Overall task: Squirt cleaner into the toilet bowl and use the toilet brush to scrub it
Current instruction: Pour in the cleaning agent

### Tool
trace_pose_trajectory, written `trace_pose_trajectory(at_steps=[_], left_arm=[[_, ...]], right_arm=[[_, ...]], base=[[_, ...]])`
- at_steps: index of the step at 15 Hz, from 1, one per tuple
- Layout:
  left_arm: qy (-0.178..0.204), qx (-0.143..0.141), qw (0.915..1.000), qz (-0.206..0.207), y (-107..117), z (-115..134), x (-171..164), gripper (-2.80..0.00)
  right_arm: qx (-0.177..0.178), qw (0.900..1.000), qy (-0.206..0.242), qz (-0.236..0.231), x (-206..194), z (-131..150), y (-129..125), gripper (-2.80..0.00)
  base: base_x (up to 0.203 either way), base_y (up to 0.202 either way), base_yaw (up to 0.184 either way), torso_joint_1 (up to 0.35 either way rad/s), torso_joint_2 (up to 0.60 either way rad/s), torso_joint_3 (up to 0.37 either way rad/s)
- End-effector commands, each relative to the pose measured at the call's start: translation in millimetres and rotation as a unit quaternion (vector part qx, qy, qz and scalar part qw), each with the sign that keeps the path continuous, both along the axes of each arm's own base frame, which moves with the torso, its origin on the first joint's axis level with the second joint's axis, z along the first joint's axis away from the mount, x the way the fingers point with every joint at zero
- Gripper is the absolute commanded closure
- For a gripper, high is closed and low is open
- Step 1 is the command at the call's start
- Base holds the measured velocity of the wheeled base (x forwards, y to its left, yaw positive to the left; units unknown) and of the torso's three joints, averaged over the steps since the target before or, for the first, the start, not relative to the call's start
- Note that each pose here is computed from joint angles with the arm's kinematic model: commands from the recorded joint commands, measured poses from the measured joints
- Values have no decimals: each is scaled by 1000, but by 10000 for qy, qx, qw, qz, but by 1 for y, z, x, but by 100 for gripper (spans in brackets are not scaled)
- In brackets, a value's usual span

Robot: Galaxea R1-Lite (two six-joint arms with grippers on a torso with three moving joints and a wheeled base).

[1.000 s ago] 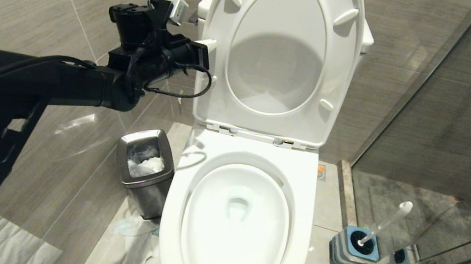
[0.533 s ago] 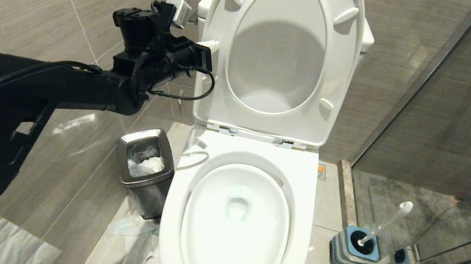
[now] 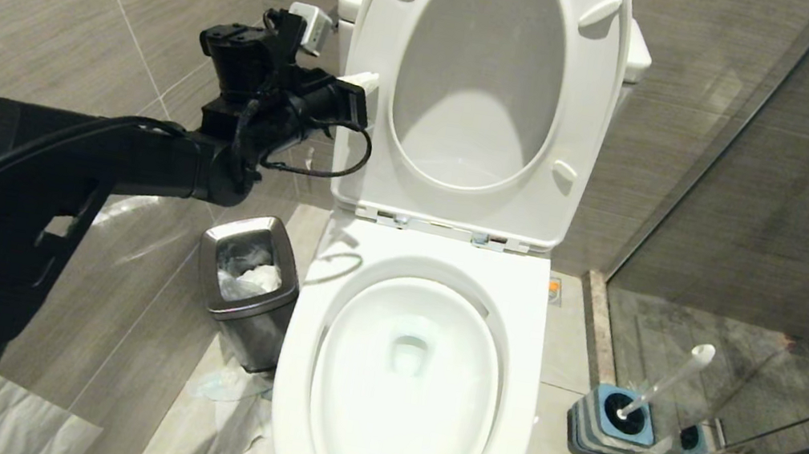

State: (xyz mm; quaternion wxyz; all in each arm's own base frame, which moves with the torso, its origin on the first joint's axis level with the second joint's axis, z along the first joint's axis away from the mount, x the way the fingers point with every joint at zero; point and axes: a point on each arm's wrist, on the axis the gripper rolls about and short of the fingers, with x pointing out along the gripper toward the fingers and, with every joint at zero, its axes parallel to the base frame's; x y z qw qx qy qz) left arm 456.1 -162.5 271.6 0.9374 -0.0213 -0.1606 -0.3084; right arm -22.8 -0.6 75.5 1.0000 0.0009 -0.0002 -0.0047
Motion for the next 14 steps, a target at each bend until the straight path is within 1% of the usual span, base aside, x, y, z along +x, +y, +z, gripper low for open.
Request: trace_pose_trajectory(at_steps=[1, 3, 5, 7, 10, 14], left_arm=[[-115, -46, 9999, 4, 2, 10, -5, 0], [-157, -64, 9999, -6, 3, 16, -9, 0], [-134, -49, 9999, -30, 0, 11, -7, 0], [-161, -49, 9999, -38, -3, 1, -1, 0], [-459, -154, 9988, -37, -6, -20, 11, 0], [-450, -156, 9989, -24, -6, -31, 17, 0]], right_arm=[[-1, 10000, 10, 1, 0, 0, 0, 0], [-1, 10000, 10, 1, 0, 0, 0, 0], [-1, 10000, 10, 1, 0, 0, 0, 0], [-1, 10000, 10, 1, 0, 0, 0, 0], [-1, 10000, 10, 1, 0, 0, 0, 0], [-1, 10000, 17, 1, 0, -1, 0, 0]], base=[[0, 0, 0, 0, 0, 0], [0, 0, 0, 0, 0, 0], [0, 0, 0, 0, 0, 0], [0, 0, 0, 0, 0, 0], [0, 0, 0, 0, 0, 0], [0, 0, 0, 0, 0, 0]])
